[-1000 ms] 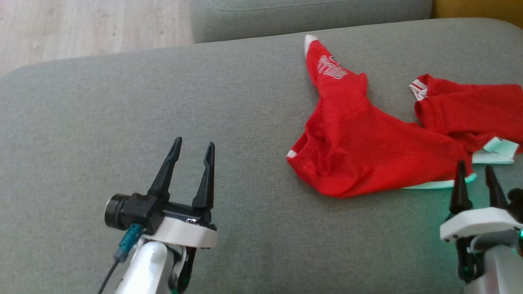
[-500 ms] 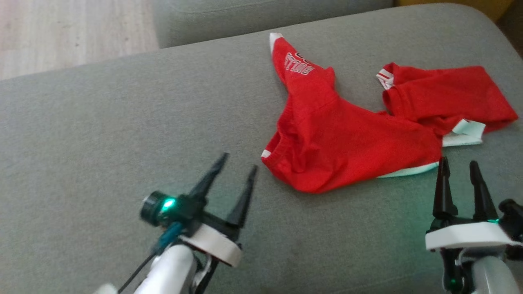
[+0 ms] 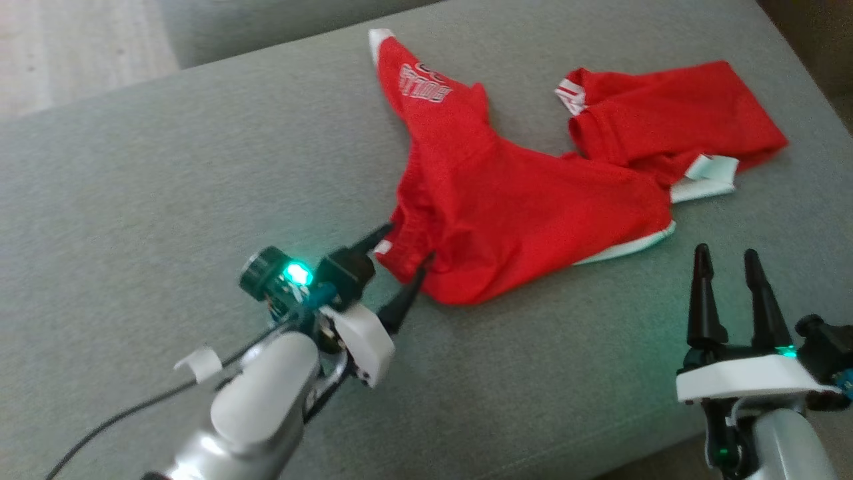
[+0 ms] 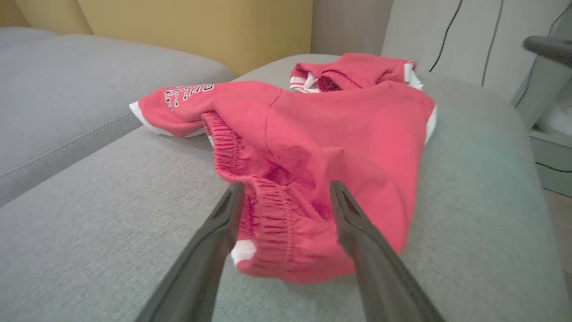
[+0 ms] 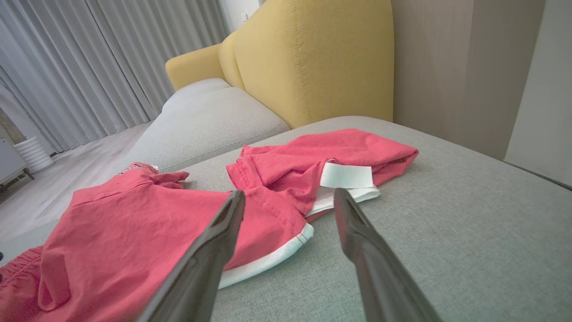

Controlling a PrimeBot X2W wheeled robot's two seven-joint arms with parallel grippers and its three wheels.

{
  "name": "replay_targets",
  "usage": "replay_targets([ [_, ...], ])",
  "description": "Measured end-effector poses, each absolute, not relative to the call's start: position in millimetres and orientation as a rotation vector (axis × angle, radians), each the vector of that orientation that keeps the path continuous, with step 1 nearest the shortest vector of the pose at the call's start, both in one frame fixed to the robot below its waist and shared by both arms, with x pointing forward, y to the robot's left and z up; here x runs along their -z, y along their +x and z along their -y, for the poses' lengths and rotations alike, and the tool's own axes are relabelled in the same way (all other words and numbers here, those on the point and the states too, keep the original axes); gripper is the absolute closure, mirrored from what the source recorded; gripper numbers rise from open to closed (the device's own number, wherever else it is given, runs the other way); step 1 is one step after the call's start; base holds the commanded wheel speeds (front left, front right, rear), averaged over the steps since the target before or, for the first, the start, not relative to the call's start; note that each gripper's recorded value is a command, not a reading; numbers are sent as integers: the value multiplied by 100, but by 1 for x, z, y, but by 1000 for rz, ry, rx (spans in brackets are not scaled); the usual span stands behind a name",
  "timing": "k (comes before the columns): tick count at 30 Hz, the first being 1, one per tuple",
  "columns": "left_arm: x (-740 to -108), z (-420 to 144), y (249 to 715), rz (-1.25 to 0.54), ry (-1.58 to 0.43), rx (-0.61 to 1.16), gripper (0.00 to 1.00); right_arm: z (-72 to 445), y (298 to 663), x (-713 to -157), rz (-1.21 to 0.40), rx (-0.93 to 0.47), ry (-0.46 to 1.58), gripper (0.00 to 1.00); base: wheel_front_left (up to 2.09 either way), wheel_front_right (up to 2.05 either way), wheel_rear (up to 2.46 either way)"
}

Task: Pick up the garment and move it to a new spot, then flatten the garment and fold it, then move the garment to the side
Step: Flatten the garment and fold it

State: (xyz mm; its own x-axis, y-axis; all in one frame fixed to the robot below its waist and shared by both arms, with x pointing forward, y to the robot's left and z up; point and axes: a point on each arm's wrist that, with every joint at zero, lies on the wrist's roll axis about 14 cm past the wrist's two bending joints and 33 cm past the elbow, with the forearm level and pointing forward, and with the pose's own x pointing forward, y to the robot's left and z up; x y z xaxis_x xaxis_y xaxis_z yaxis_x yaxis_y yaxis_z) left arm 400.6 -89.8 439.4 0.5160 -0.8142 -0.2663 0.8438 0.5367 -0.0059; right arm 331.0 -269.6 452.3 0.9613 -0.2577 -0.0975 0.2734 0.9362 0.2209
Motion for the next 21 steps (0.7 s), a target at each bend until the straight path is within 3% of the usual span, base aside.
replay_targets([
  [8,-406,99,411,-413,167,999,0,278,319,-451,-74,309,241,0,0,0,0],
  [9,-403,101,409,-435,166,1005,13,279,318,-451,-74,313,240,0,0,0,0],
  [10,-401,103,408,-449,169,1011,73,280,318,-451,-73,316,239,0,0,0,0],
  [11,-400,105,407,-457,167,1015,100,280,317,-452,-71,319,240,0,0,0,0],
  [21,-467,81,454,-186,-54,869,100,269,332,-461,-42,267,237,0,0,0,0],
])
